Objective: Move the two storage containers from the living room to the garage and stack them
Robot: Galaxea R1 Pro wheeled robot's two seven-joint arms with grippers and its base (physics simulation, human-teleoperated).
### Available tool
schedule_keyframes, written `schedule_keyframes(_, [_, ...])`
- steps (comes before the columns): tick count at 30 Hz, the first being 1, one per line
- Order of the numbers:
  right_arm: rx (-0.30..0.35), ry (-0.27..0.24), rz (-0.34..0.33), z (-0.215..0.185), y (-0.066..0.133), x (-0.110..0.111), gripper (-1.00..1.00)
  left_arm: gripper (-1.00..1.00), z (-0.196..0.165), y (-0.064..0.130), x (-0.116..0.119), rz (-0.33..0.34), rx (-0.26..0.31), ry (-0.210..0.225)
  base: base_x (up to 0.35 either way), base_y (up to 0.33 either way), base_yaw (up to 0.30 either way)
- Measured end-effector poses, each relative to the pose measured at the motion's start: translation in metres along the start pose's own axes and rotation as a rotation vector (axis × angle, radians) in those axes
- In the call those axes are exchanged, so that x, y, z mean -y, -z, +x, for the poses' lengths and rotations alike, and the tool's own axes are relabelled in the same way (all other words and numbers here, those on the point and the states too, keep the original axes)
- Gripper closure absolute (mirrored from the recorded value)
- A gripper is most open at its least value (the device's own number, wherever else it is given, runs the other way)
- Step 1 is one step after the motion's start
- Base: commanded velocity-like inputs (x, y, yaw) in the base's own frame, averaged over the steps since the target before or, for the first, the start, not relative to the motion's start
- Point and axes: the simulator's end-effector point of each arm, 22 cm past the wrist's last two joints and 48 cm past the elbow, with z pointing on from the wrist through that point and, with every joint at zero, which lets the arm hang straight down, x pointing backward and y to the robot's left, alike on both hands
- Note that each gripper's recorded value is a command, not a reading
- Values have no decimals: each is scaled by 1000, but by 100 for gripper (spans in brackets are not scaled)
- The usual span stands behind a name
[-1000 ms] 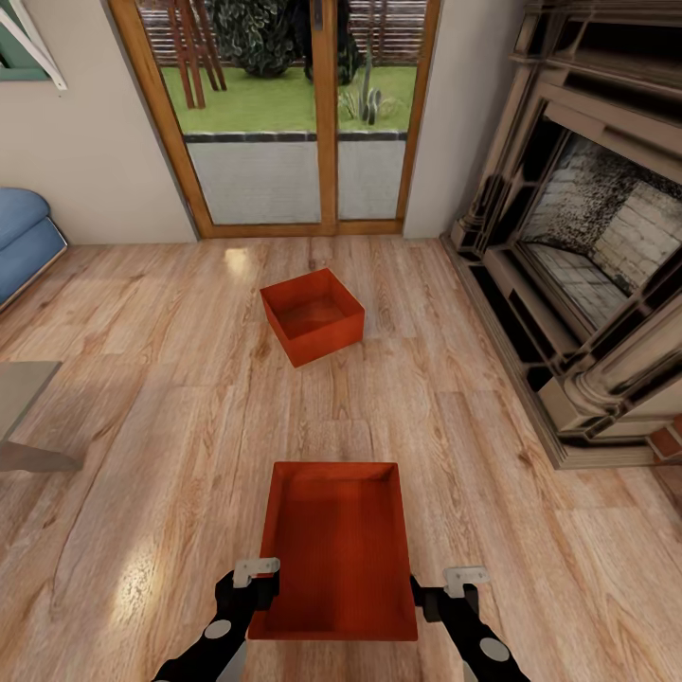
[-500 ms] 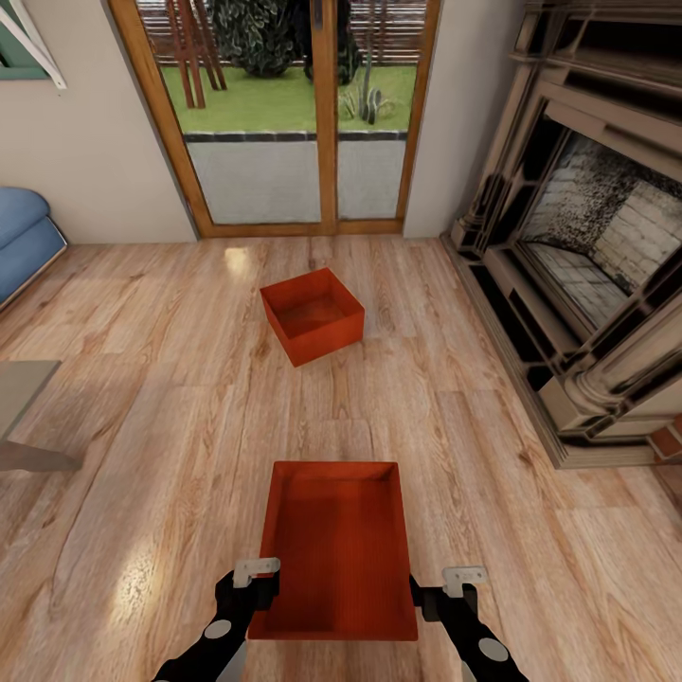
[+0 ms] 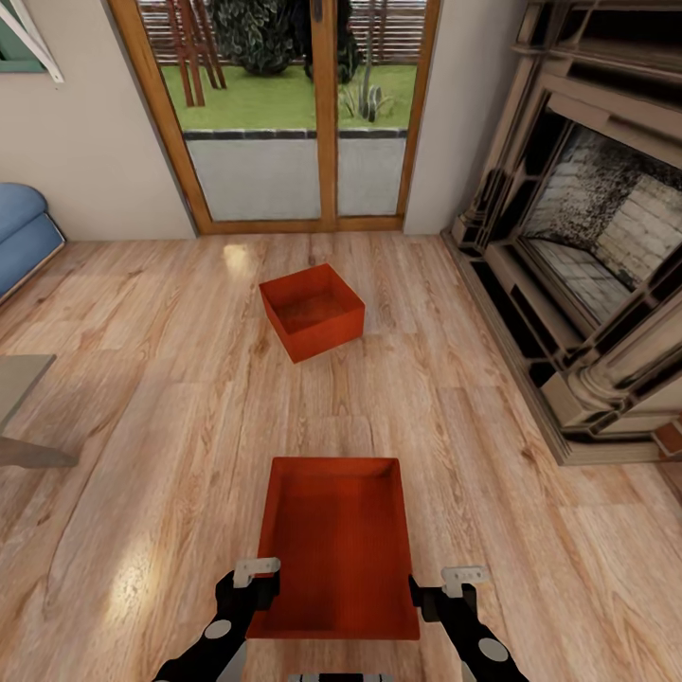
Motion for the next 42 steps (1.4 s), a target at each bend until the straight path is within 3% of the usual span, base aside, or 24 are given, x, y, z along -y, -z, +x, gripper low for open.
schedule_keyframes(22, [-1, -1, -1, 0, 0, 0, -100, -100, 0, 0, -3, -3, 1, -7, 0, 0, 0])
schedule_keyframes(42, [0, -2, -1, 24, -26, 2, -100, -100, 23, -28, -3, -3, 1, -5, 0, 0, 0])
